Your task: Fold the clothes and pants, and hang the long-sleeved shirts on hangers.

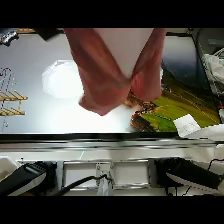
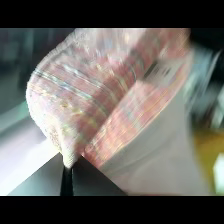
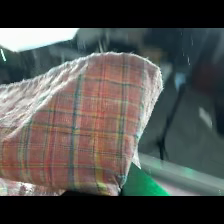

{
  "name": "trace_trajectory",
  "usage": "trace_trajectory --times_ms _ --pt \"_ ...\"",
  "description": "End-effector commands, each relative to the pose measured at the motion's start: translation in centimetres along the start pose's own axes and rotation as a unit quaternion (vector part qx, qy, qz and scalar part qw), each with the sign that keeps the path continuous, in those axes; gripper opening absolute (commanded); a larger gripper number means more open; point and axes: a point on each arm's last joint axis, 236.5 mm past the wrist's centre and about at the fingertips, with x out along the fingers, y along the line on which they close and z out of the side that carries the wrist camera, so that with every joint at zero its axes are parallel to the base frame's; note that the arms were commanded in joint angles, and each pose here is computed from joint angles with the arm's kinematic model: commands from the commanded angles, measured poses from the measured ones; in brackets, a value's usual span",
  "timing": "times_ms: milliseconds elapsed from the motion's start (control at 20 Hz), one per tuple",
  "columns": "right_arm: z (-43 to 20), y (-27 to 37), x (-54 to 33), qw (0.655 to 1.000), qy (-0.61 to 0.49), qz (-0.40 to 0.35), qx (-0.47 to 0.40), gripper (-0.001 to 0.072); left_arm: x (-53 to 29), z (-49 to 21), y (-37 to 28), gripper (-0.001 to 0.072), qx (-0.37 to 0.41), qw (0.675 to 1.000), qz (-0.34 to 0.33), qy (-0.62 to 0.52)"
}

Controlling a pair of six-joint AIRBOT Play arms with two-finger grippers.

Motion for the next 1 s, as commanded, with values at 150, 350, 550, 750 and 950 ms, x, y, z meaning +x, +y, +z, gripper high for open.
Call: trace_trajectory --times_ms 150,350,550,750,950 --pt "-20.4 7.9 10.0 0.952 0.293 0.035 -0.086 0.0024 1.7 -20.5 8.0 0.0012 -0.036 0.923 0.139 0.356" --pt "-29.2 13.7 14.5 0.925 0.358 0.084 -0.092 0.0024 -0.9 -30.2 7.0 0.0012 -0.085 0.858 0.123 0.491" --pt "-31.4 20.0 16.0 0.922 0.35 0.165 -0.033 0.0023 -2.2 -35.8 4.6 0.0012 -0.139 0.821 0.091 0.546" --pt "-32.9 23.1 16.2 0.918 0.347 0.184 -0.048 0.0024 -5.6 -38.2 6.5 0.0011 -0.156 0.789 0.127 0.581" --pt "-33.1 23.2 15.4 0.911 0.356 0.195 -0.072 0.0023 -8.9 -39.3 9.8 0.001 -0.209 0.772 0.18 0.572"
